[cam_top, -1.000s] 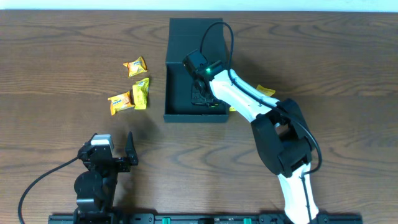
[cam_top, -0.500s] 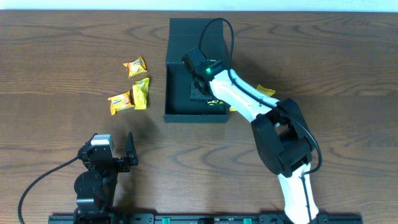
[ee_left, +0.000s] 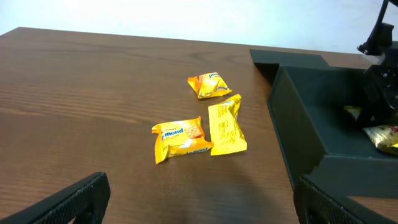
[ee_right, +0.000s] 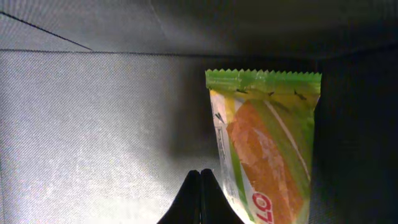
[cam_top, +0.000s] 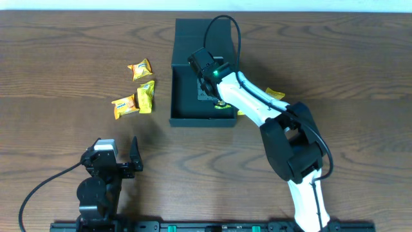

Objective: Pack container
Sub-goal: 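Open the right gripper to release the packet inside the box, then move the right gripper to the Julie's Peanut Butter packet right of box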

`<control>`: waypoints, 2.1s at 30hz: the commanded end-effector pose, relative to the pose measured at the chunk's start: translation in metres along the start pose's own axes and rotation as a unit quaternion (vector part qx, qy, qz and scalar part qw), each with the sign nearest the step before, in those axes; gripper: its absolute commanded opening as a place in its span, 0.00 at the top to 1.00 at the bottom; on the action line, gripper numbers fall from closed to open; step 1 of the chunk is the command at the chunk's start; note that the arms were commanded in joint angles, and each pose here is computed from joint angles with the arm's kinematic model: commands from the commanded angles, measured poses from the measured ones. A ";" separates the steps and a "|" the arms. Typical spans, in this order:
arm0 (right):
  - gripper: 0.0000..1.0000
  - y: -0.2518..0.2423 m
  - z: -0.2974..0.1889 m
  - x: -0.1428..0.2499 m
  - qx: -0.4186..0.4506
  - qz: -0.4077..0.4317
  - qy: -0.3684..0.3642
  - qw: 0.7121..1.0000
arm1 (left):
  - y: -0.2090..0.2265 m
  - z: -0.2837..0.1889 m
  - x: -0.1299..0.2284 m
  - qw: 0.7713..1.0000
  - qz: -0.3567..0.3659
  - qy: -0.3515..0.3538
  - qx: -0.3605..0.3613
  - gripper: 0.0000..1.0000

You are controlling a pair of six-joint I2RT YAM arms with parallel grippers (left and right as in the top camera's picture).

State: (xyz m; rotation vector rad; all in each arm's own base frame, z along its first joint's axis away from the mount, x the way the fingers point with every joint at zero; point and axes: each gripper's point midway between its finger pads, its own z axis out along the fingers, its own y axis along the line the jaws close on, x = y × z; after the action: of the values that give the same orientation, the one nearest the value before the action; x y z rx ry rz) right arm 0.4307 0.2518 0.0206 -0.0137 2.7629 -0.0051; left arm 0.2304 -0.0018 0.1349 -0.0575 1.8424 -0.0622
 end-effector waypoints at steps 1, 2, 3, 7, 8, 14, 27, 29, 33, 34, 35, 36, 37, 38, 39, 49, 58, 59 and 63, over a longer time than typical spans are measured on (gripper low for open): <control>0.98 -0.007 0.011 0.000 0.025 -0.015 -0.002 1.000 | 0.004 0.002 0.014 1.000 -0.003 0.021 -0.008 0.05; 0.98 -0.008 0.013 0.001 0.028 -0.016 0.001 0.999 | 0.003 0.001 0.013 1.000 -0.003 0.021 -0.008 0.04; 0.99 -0.009 0.013 0.002 0.029 -0.020 0.003 0.999 | 0.003 0.001 0.013 1.000 -0.003 0.021 -0.008 0.04; 0.98 -0.015 0.014 -0.001 0.045 -0.021 -0.004 0.999 | 0.003 0.001 0.013 1.000 -0.003 0.021 -0.008 0.04; 0.98 -0.018 0.014 -0.002 0.051 -0.021 -0.006 0.998 | 0.003 0.001 0.013 1.000 -0.003 0.021 -0.008 0.04; 0.99 -0.026 0.013 -0.001 0.066 -0.021 -0.004 0.998 | 0.003 0.001 0.013 1.000 -0.003 0.021 -0.008 0.05; 0.99 -0.011 0.004 -0.008 0.032 -0.027 0.000 0.999 | 0.003 0.001 0.013 1.000 -0.003 0.021 -0.008 0.05; 0.99 -0.003 -0.006 -0.017 0.013 -0.023 -0.008 1.000 | 0.004 0.002 0.014 1.000 -0.003 0.021 -0.008 0.04; 0.99 0.011 -0.041 -0.051 -0.018 -0.011 -0.052 0.998 | 0.004 0.002 0.014 1.000 -0.003 0.021 -0.008 0.05; 0.98 0.012 -0.049 -0.058 -0.022 -0.009 -0.061 0.998 | 0.004 0.001 0.013 1.000 -0.003 0.021 -0.008 0.04; 0.99 0.014 -0.057 -0.063 -0.026 -0.008 -0.069 0.997 | 0.003 0.001 0.013 1.000 -0.003 0.021 -0.008 0.05; 0.99 0.014 -0.065 -0.068 -0.029 -0.006 -0.073 0.997 | 0.003 0.001 0.013 1.000 -0.003 0.021 -0.008 0.05; 0.99 0.013 -0.079 -0.072 -0.030 -0.005 -0.076 0.997 | 0.003 0.001 0.013 1.000 -0.003 0.021 -0.008 0.05; 0.99 0.009 -0.090 -0.073 -0.023 -0.006 -0.076 0.997 | 0.003 0.001 0.013 1.000 -0.003 0.021 -0.008 0.04; 0.99 -0.001 -0.101 -0.074 -0.006 -0.004 -0.078 0.997 | 0.003 0.001 0.013 1.000 -0.003 0.021 -0.008 0.04; 0.98 -0.150 -0.136 -0.066 0.061 0.149 0.013 0.987 | 0.003 0.001 0.013 1.000 -0.003 0.021 -0.008 0.04; 0.98 -0.184 -0.082 -0.008 0.026 0.194 0.136 0.971 | 0.003 0.001 0.013 1.000 -0.003 0.021 -0.008 0.04; 0.98 -0.182 -0.079 -0.002 0.032 0.199 0.143 0.969 | 0.003 0.001 0.013 1.000 -0.003 0.021 -0.008 0.05; 0.64 -0.184 -0.069 0.021 0.064 0.235 0.166 0.956 | 0.003 0.001 0.013 1.000 -0.003 0.021 -0.008 0.05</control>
State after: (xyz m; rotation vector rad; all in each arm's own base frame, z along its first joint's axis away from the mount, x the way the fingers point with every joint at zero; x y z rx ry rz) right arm 0.3961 0.0649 0.0832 0.6377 3.0177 -0.0557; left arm 0.2304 -0.0018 0.1349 -0.0575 1.8424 -0.0622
